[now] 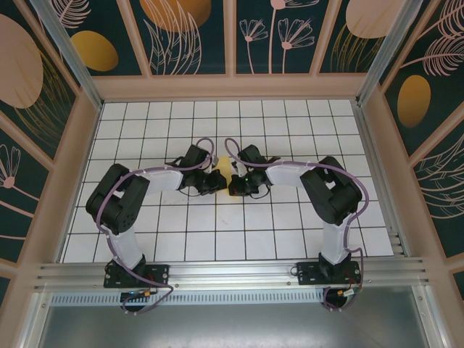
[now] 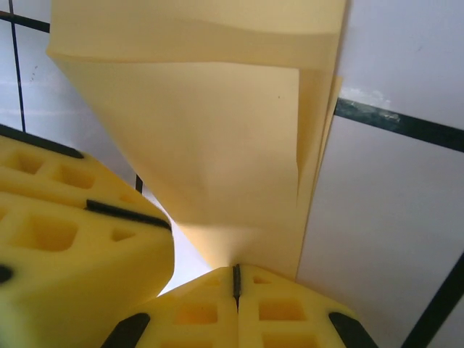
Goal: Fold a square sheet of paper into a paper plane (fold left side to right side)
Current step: Third fold the triangle at the center of the table.
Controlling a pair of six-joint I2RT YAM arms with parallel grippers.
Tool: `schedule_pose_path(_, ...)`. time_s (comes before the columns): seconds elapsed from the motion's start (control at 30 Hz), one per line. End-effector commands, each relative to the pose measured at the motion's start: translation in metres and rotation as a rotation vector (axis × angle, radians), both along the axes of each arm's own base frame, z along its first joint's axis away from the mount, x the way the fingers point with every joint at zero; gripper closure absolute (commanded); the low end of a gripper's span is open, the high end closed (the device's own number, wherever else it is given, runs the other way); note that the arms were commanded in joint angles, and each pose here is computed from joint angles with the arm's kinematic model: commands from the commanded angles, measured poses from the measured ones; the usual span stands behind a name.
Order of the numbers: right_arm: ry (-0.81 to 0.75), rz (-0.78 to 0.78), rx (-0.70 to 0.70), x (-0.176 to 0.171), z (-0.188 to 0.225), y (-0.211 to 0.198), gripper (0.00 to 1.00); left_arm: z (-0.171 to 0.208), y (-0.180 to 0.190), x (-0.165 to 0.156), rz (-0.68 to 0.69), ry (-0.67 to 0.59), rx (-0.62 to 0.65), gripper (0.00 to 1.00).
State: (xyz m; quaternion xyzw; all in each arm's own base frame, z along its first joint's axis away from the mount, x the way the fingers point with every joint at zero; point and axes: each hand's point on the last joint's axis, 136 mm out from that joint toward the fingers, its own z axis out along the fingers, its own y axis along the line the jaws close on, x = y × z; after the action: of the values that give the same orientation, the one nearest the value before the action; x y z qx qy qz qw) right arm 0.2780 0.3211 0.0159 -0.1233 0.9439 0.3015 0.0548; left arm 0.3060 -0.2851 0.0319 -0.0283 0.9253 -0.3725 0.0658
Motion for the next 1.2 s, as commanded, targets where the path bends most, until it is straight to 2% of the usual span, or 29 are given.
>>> schedule_pose_path(0.0, 0.122, -0.035, -0.174, -0.027, -0.044, -0.037, 1.00, -0.018, 0.000, -0.008, 0.002, 0.048, 0.010, 0.87)
schedule_pose_path(0.2, 0.129, -0.035, -0.186, -0.030, -0.046, -0.039, 1.00, -0.036, 0.006, -0.009, 0.029, 0.061, 0.052, 0.88)
schedule_pose_path(0.53, 0.137, -0.033, -0.245, -0.034, -0.050, -0.050, 1.00, -0.050, 0.031, 0.012, 0.078, 0.021, 0.220, 0.87)
schedule_pose_path(0.57, 0.139, -0.033, -0.250, -0.034, -0.051, -0.051, 1.00, -0.042, 0.029, 0.024, 0.087, -0.008, 0.212, 0.87)
schedule_pose_path(0.97, 0.158, -0.039, -0.279, -0.041, -0.058, -0.060, 1.00, -0.030, 0.063, 0.070, 0.168, -0.067, 0.252, 0.86)
schedule_pose_path(1.17, 0.157, -0.041, -0.281, -0.042, -0.058, -0.061, 1.00, -0.035, 0.078, 0.068, 0.185, -0.060, 0.280, 0.86)
